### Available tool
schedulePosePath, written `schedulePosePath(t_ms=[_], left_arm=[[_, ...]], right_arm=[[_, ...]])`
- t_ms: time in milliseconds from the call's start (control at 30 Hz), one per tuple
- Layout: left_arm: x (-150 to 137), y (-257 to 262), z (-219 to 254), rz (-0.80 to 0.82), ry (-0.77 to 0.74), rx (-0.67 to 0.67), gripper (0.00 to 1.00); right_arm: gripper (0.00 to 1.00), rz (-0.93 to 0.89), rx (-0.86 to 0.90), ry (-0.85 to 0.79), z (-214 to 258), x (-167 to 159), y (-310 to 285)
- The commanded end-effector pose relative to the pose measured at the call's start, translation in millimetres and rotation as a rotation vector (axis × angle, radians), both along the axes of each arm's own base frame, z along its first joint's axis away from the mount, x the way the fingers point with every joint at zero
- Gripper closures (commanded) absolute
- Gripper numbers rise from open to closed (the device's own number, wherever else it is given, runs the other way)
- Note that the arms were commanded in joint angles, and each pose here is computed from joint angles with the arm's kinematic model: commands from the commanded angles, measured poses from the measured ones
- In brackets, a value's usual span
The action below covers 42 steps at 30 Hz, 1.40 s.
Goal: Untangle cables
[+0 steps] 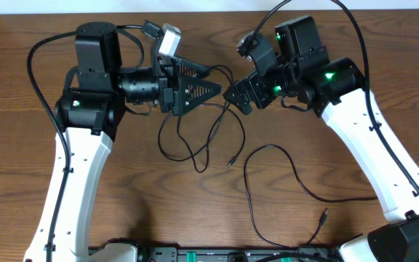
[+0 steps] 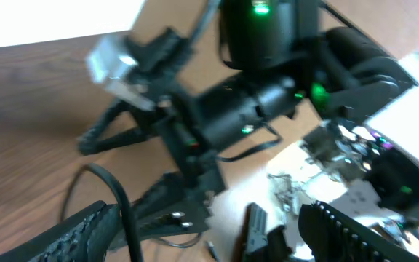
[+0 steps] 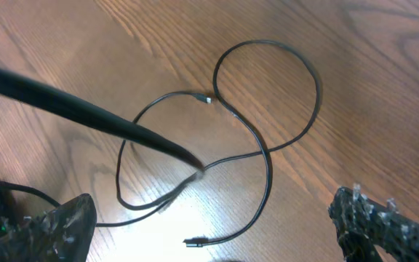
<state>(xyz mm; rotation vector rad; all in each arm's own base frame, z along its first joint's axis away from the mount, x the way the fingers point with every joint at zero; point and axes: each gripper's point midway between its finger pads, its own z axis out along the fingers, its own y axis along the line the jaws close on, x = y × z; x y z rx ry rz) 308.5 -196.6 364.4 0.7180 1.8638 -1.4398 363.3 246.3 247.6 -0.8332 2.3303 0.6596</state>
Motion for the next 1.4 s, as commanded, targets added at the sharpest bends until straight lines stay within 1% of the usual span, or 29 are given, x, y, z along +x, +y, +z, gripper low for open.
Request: schedulePosePath(t_ms=[0,67,100,133,200,267,433,633,767,833,1000,1133,1200,1233,1267,1300,1367], left_arm=[[24.7,12.2,-14.5,0.179,0.057,0.085,0.16],[46.9,32.5,-37.1,0.373,0.139,0.183,0.16],[61.5,57.7,-60.1,0.555,0.217,0.284,0.16],[66.2,74.6,-73.9,0.655,0.253,0.353,0.16],[66.9,100.2,-93.7,0.782,0.298,0.469,0.16],[62.9,112.9,-104.6,0.834,0.329,0.535,0.16],[48.8,117.9,-118.4,0.833,0.398,0.591,0.16],[23.8,119.4,-135.1,0.797,0.507,0.654,0.16],[11.8,120.7,-141.9,0.78,0.554,0.686,0.16],[8.1,121.0,-143.8,0.765,0.556,0.702,0.16],[6.4,121.8,-143.2,0.736,0.516,0.729,0.17],[5.1,122.2,-134.7,0.739,0.475,0.721,0.17],[2.6,122.8,-129.1,0.746,0.459,0.714,0.17],[0.9,122.9,-125.4,0.749,0.448,0.708,0.17],[-1.4,123.1,-121.8,0.752,0.439,0.703,0.17],[-4.2,123.3,-118.4,0.755,0.432,0.698,0.17],[-11.7,124.0,-113.1,0.758,0.424,0.695,0.17]], right_arm=[[0.01,0.009,0.006,-0.011,5.3,-0.6,2.3],[0.01,0.009,0.001,-0.003,3.9,-2.2,1.5],[0.01,0.009,-0.002,0.004,2.8,-3.4,0.9],[0.01,0.009,-0.005,0.011,1.7,-4.6,0.3],[0.01,0.009,-0.01,0.019,0.4,-6.2,-0.4],[0.01,0.012,-0.013,0.021,-0.2,-6.9,-0.8],[0.01,0.011,-0.027,0.052,-4.9,-12.7,-3.5],[0.02,0.011,-0.094,0.199,-23.8,-41.6,-17.2],[0.01,-0.042,-0.104,0.294,-30.9,-53.3,-22.5],[0.01,-0.063,-0.101,0.317,-34.0,-55.1,-21.7],[0.01,-0.048,-0.11,0.307,-45.6,-55.7,-15.4],[0.01,-0.053,-0.14,0.303,-68.2,-56.4,-11.0],[0.01,-0.098,-0.161,0.33,-81.9,-57.3,-10.4],[0.02,-0.135,-0.169,0.348,-87.9,-56.6,-10.7],[0.01,-0.196,-0.18,0.366,-93.6,-54.2,-12.9],[0.01,-0.285,-0.19,0.391,-98.3,-51.4,-17.5],[0.01,-0.529,-0.196,0.453,-106.1,-45.9,-32.4]])
